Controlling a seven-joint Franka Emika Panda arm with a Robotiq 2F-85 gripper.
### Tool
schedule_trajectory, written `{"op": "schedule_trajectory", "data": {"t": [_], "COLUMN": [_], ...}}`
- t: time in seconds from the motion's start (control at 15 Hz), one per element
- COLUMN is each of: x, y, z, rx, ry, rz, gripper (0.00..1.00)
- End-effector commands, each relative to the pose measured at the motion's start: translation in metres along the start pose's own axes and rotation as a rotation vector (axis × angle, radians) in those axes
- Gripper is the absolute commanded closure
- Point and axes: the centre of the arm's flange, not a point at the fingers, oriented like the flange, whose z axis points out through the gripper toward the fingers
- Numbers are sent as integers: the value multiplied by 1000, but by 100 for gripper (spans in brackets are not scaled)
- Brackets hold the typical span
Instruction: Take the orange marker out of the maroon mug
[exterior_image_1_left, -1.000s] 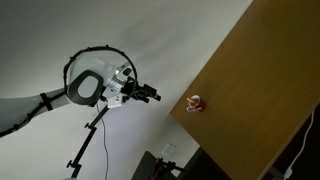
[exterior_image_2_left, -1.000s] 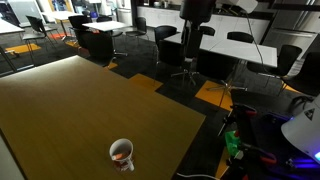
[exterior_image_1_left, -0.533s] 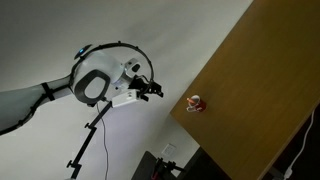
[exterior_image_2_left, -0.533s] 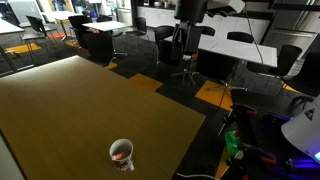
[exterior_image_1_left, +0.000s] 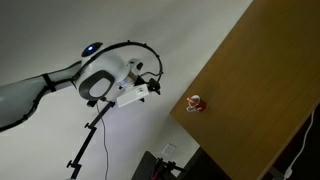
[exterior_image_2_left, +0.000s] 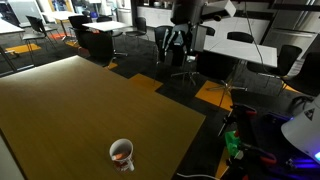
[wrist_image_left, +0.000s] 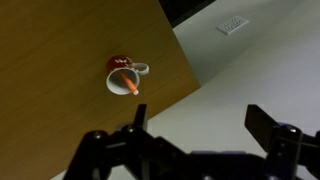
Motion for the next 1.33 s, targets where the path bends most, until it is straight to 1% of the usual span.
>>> {"op": "schedule_trajectory", "data": {"t": [0.0,0.13,0.2,0.27,0.47,0.67,1.0,1.27], "x": [11,12,6,8,9,11,8,8], "y": [10,10,0,0,3,10,18,27], "z": [1,3,5,6,7,7,14,28], "rx": [90,146,91,109,117,188,289,368], "ry": [30,49,35,39,38,121,293,413], "rz": [-104,-145,-111,-125,-135,-274,-483,-662], "gripper": [0,0,0,0,0,0,0,0]}}
